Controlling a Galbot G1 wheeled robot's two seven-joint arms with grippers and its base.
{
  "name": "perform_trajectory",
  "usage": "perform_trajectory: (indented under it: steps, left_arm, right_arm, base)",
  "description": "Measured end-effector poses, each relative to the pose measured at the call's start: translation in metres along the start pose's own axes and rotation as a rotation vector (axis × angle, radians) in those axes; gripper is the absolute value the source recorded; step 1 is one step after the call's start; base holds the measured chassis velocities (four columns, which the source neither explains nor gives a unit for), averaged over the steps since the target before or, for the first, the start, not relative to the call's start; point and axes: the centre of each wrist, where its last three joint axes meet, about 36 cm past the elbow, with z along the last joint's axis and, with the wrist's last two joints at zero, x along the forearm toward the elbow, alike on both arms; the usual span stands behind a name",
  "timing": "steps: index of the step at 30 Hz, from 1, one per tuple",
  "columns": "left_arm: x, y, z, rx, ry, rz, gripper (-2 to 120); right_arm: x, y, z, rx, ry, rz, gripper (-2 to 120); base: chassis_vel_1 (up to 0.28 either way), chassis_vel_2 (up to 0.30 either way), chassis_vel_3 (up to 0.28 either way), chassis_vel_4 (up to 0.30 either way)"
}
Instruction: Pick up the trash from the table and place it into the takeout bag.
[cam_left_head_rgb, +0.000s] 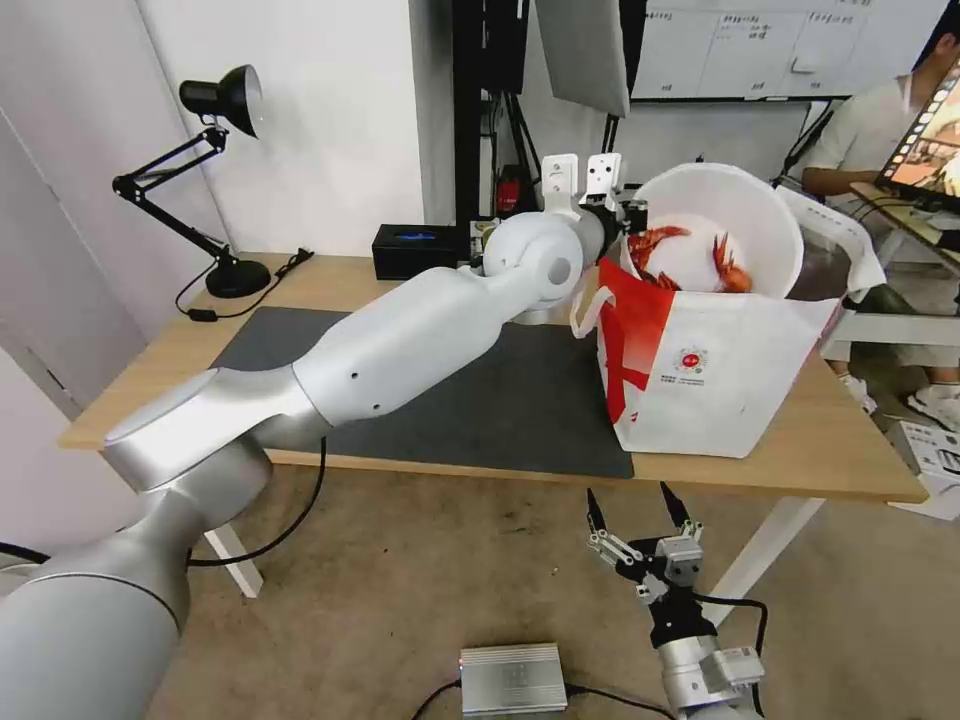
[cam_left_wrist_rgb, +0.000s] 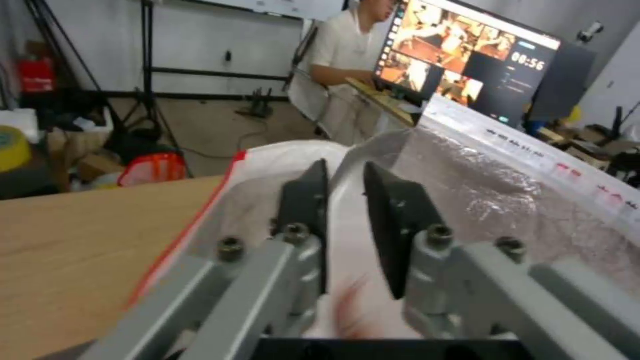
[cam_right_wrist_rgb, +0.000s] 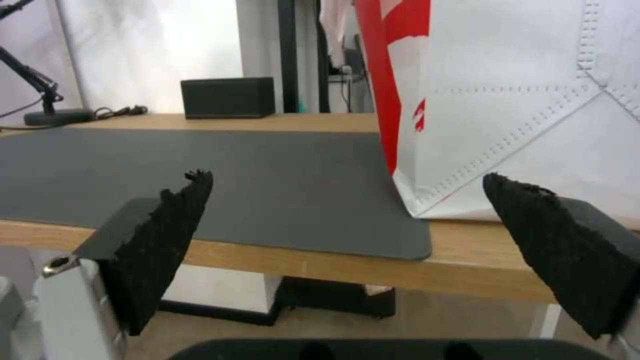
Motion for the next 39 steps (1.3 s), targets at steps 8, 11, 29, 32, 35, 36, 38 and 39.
perform_trajectory:
  steps: [8, 11, 29, 32, 35, 36, 38, 39]
  left_arm:
    - [-0.005, -0.004, 0.002, 0.0, 0.009, -0.002, 55]
    - [-0.002, 0.002, 0.0, -0.009, -0.012, -0.018, 65]
    - [0.12, 0.134, 0.023, -0.18, -0.25, -0.12, 100]
    - [0.166, 0.168, 0.044, -0.194, -0.268, -0.17, 100]
    - [0.201, 0.176, 0.052, -0.199, -0.299, -0.196, 100]
    - [0.201, 0.176, 0.052, -0.199, -0.299, -0.196, 100]
    - [0.232, 0.184, 0.065, -0.201, -0.327, -0.236, 100]
    - [0.246, 0.188, 0.073, -0.201, -0.335, -0.253, 100]
  right_arm:
    - [0.0, 0.0, 0.0, 0.0, 0.0, 0.0, 100]
    - [0.0, 0.0, 0.0, 0.0, 0.0, 0.0, 100]
    - [0.0, 0.0, 0.0, 0.0, 0.0, 0.0, 100]
    - [0.0, 0.0, 0.0, 0.0, 0.0, 0.0, 100]
    - [0.0, 0.0, 0.0, 0.0, 0.0, 0.0, 100]
    - [0.0, 0.0, 0.0, 0.0, 0.0, 0.0, 100]
    - [0.0, 0.0, 0.0, 0.0, 0.0, 0.0, 100]
    - [0.0, 0.0, 0.0, 0.0, 0.0, 0.0, 100]
  base:
    - [0.0, 0.0, 0.0, 0.0]
    - [0.0, 0.0, 0.0, 0.0]
    - [0.0, 0.0, 0.0, 0.0]
    - [0.0, 0.0, 0.0, 0.0]
    - [0.0, 0.0, 0.0, 0.0]
    - [0.0, 0.0, 0.0, 0.0]
    - [0.0, 0.0, 0.0, 0.0]
    - [0.0, 0.0, 0.0, 0.0]
